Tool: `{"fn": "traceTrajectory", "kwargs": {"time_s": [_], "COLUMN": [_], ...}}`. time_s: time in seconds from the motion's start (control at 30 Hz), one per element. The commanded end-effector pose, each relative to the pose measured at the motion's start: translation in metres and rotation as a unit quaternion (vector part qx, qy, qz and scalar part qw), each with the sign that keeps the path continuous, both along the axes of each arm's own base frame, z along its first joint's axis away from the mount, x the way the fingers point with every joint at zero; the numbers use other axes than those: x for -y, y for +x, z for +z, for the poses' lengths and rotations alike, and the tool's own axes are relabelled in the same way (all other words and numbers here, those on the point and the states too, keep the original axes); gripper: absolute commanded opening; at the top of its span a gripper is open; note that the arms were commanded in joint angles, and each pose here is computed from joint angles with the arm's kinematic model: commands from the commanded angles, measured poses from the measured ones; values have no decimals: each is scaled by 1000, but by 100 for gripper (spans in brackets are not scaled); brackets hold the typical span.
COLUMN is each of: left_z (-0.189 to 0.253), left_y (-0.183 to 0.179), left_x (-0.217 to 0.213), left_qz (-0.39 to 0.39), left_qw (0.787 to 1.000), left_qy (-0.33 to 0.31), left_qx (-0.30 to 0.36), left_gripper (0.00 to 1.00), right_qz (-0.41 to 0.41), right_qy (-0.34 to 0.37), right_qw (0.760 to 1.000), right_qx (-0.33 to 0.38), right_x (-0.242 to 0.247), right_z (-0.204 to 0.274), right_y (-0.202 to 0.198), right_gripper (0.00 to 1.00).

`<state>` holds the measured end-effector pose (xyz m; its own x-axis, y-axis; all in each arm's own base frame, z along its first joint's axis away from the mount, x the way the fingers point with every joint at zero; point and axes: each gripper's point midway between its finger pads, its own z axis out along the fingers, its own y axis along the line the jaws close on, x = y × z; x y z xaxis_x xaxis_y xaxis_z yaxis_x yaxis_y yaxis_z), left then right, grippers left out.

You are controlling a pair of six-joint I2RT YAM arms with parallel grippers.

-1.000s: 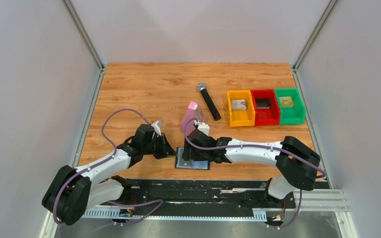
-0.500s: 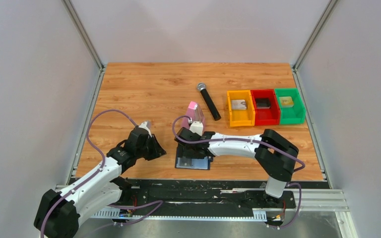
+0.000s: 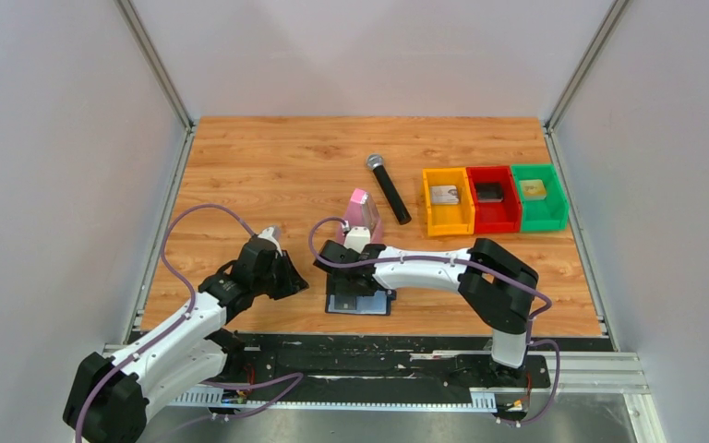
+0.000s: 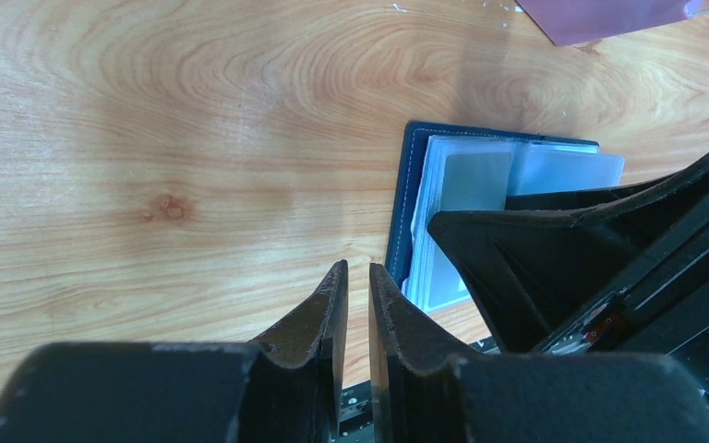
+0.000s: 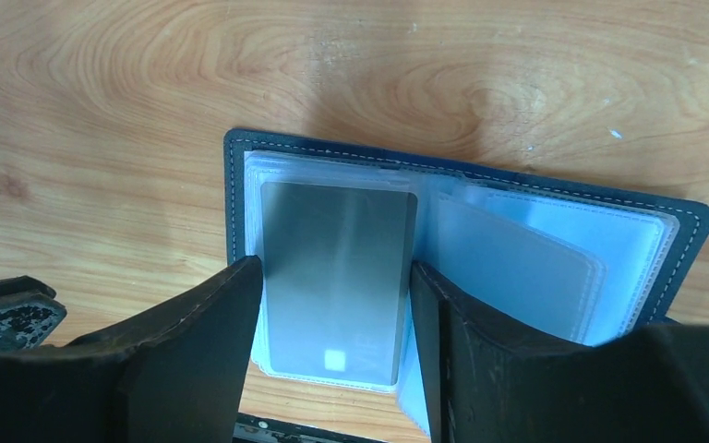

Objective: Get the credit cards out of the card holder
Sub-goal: Remove the credit card from the card holder.

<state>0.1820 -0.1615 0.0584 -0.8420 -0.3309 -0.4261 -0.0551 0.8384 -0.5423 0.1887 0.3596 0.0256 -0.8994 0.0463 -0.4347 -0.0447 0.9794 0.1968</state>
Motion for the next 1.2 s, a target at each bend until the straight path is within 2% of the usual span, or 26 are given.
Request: {"fn": "traceTrajectory", "kwargs": {"time_s": [0.0,0.13,0.77,0.97,1.17], "left_z": [9,8,8,8,10], "left_y": [6,5,2,1,1], "left_x": [2,2,1,1,5], "left_qz": [0,0,-1,-1,-10], "left_qw": [1000,1000,1000,1000,1000], "left_qy": [-8,-9,-9,-10,-18], "left_qx": [17,14,14,13,17], "left_gripper": [21,22,24,24,24], "right_qz": [-3,0,11,8,15], "right_qy": [-36,-39,-64,-61,-16], "right_qw": [999,999,998,998,1000], "right_qx": [-4,-7,8,7,16], "right_x": [10,9,5,5,-2], "right_z": [-14,-15,-11,-13,-3], "right_y": [-2,-3,-1,-2,-4], "right_gripper": [59,65,65,59,48]}}
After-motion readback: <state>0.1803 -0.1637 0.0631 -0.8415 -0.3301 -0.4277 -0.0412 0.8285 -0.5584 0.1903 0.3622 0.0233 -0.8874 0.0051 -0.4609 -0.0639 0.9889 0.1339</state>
